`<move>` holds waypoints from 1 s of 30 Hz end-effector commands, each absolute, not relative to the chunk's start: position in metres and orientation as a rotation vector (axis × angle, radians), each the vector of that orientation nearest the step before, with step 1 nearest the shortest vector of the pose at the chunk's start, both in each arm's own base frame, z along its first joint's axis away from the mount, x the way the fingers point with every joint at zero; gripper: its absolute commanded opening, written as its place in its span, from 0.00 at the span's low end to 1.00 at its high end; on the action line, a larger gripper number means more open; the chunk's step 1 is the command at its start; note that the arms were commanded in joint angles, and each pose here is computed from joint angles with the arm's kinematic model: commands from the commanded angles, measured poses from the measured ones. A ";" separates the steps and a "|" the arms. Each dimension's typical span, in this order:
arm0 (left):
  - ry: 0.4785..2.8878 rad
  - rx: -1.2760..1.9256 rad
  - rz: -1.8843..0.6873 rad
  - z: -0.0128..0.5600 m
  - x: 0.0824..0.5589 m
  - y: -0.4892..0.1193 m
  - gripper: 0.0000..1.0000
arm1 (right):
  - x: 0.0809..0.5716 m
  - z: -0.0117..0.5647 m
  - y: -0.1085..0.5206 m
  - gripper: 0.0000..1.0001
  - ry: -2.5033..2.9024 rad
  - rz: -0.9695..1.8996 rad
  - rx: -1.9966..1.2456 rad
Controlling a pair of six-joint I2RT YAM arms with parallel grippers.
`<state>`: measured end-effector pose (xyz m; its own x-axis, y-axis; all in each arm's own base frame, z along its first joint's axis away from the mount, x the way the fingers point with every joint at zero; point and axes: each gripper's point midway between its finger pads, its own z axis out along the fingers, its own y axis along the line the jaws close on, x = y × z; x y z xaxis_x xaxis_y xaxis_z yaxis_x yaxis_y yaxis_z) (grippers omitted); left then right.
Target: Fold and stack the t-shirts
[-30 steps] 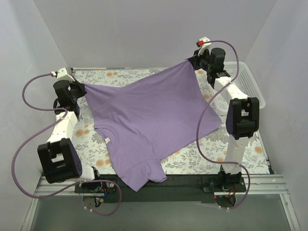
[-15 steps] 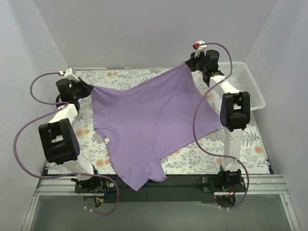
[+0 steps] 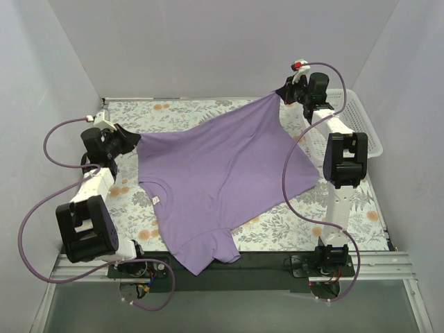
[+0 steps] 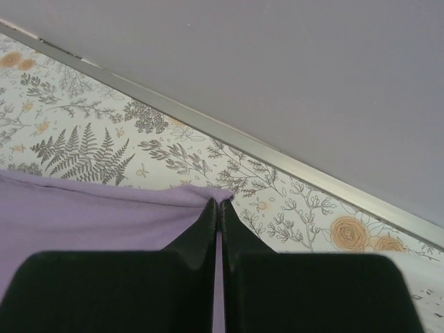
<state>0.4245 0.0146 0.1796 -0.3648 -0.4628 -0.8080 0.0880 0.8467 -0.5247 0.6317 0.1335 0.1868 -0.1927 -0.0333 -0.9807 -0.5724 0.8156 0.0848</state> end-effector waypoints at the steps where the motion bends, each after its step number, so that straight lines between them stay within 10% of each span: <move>1: 1.774 -0.218 -0.643 0.217 0.405 -0.003 0.00 | 0.624 0.201 0.142 0.01 1.662 0.563 -0.512; 30: 1.806 -0.200 -0.594 0.218 0.370 -0.008 0.00 | 0.622 0.184 0.148 0.01 1.690 0.646 -0.514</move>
<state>0.3758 0.0005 0.2254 -0.2894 -0.4302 -0.8551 0.1262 0.8684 -0.4795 0.6166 0.1483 0.1736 -0.2484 -0.0043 -0.9686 -0.6369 0.7541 0.1600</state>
